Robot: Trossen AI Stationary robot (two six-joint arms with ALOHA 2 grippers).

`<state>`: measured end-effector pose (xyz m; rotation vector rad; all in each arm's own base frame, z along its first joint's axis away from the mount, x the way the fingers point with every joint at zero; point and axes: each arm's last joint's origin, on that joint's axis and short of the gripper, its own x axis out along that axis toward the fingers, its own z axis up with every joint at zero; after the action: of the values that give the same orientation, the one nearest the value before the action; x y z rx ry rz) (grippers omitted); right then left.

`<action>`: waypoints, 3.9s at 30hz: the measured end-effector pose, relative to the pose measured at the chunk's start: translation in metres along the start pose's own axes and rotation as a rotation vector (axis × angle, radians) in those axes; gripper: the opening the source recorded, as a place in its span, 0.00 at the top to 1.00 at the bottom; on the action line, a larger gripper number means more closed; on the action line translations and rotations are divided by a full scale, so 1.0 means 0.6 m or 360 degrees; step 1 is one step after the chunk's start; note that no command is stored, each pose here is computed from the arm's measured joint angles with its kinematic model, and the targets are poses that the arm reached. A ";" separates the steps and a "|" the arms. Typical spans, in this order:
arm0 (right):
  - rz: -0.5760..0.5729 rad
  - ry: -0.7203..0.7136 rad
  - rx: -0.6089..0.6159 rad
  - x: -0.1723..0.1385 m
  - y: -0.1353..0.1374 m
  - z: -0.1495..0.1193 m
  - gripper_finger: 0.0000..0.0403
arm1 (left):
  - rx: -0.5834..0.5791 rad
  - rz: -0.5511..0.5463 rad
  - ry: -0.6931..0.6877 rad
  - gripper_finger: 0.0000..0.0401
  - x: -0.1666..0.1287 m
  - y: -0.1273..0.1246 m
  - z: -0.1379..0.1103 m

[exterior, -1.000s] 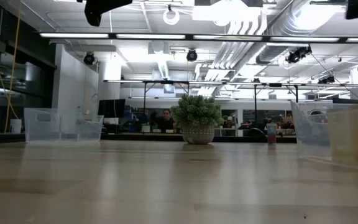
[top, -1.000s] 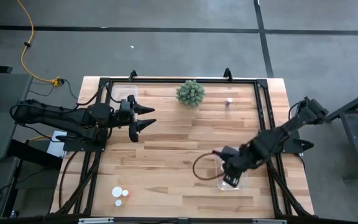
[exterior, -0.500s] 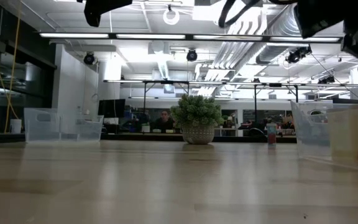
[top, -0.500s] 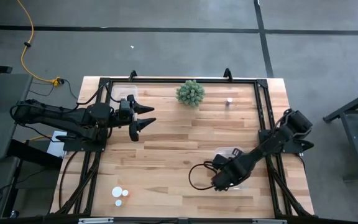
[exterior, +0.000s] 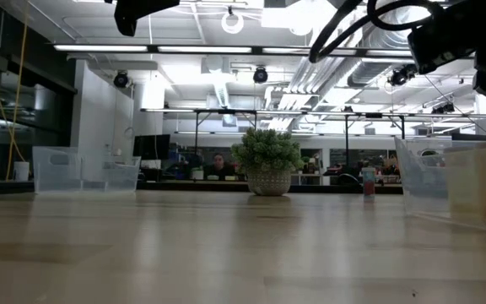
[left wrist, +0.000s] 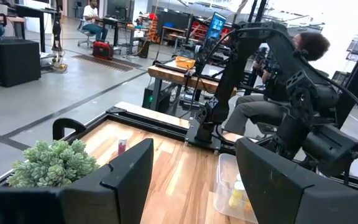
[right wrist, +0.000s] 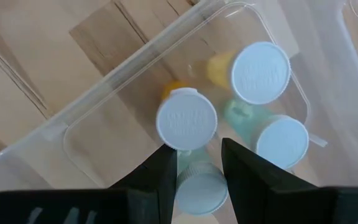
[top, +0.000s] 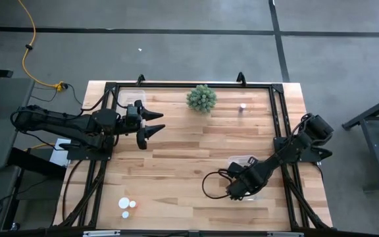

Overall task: Pick and place medicine bottles into bin by pill shape (circle, oval)
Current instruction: Put the light blue tablet bottle into the right transparent bin, then put the yellow tablet bottle into the right transparent bin

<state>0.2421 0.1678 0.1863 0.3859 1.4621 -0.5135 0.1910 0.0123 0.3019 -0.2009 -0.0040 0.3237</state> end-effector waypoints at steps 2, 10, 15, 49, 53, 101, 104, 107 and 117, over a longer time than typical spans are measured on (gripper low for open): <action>0.0002 -0.0001 0.0001 0.000 0.000 0.000 0.73 | 0.0000 0.0000 0.0000 0.46 0.000 0.000 0.000; 0.0039 0.0043 0.0003 -0.001 0.002 -0.001 0.73 | 0.0000 0.0000 -0.0001 0.46 0.000 0.000 0.000; 0.0069 0.0044 0.0006 -0.001 0.005 0.000 0.66 | 0.0000 0.0000 -0.0001 0.46 0.000 0.000 0.000; 0.0847 -0.1058 -0.0082 -0.134 -0.149 0.180 0.44 | -0.0004 -0.0003 0.0000 0.46 0.000 0.000 0.000; 0.1068 -0.1426 -0.0025 -0.111 -0.176 0.222 0.44 | -0.0004 -0.0006 0.0001 0.46 0.000 0.000 0.000; 0.0913 -0.2158 -0.0455 -0.134 -0.195 0.243 0.44 | 0.0060 -0.0005 0.0006 0.46 0.000 0.000 0.000; 0.0912 -0.2158 -0.0455 -0.134 -0.195 0.243 0.44 | 0.0083 -0.0009 0.0007 0.46 0.000 0.000 0.000; 0.0912 -0.2158 -0.0455 -0.134 -0.195 0.243 0.44 | 0.0105 -0.0017 0.0009 0.46 0.000 0.000 -0.001; 0.0916 -0.2156 -0.0451 -0.134 -0.195 0.243 0.44 | 0.0104 -0.0018 0.0009 0.46 0.000 0.000 -0.001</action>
<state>0.2972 -0.0016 0.2847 0.1336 0.0699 -0.0165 0.1911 0.0120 0.3016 -0.1368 0.0109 0.3117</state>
